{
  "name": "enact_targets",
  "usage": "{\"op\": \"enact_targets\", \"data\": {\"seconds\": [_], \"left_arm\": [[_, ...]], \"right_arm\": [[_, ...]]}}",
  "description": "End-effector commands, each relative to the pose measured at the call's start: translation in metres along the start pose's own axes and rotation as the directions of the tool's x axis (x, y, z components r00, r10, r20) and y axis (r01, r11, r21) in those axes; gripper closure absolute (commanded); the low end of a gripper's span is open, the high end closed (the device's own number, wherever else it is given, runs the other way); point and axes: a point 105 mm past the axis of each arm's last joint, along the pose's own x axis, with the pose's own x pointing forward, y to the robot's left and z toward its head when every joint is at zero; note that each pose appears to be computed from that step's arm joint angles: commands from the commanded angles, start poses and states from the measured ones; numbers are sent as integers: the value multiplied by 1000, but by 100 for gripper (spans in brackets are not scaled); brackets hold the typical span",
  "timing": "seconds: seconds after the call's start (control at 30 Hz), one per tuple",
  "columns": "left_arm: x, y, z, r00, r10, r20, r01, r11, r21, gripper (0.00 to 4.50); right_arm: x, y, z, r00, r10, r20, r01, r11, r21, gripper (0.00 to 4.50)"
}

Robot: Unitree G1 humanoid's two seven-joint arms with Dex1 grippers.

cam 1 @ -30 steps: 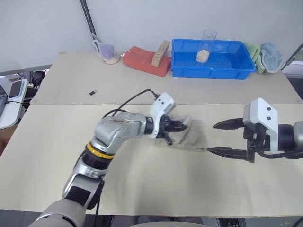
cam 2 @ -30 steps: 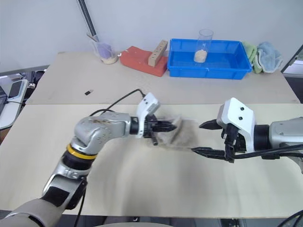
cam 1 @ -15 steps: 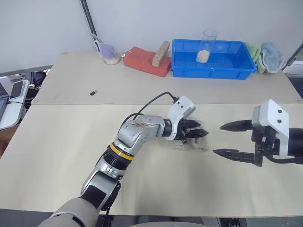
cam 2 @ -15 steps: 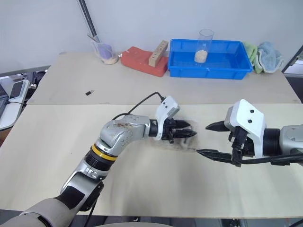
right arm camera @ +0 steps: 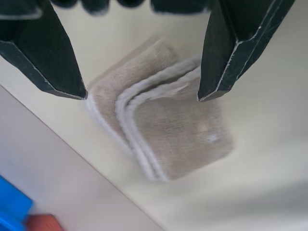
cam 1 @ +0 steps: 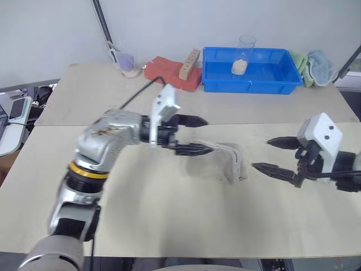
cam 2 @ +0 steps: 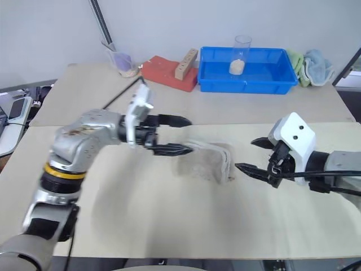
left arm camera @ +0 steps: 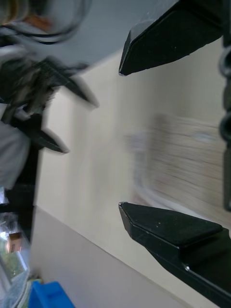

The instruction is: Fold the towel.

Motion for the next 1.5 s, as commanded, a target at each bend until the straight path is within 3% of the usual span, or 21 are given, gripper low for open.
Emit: {"op": "enact_targets", "data": {"seconds": [0.03, 0.37, 0.8, 0.9, 1.23, 1.5], "left_arm": [[-14, -11, 5, 999, -43, -15, 45, 994, 102, 0], [-47, -28, 16, 998, -64, 25, 61, 991, 122, 0], [-63, -31, 4, 1000, -12, -10, 13, 987, 163, 0], [-61, -32, 1, 1000, -8, -12, 10, 986, 164, 0], [-58, -26, 7, 999, 28, 27, -32, 987, 157, 0], [-55, -25, 10, 998, 35, 47, -41, 988, 146, 0]], "right_arm": [[9, -1, -2, 997, -77, 7, 77, 997, 26, 21], [58, -9, -30, 976, -216, -20, 214, 946, 243, 21], [90, -4, -53, 985, -158, -63, 170, 899, 403, 21], [92, -8, -56, 984, -161, -71, 175, 874, 452, 101], [83, -11, -36, 990, -143, -11, 135, 899, 416, 444], [21, -82, -39, 936, -347, -60, 347, 882, 317, 448]]}}
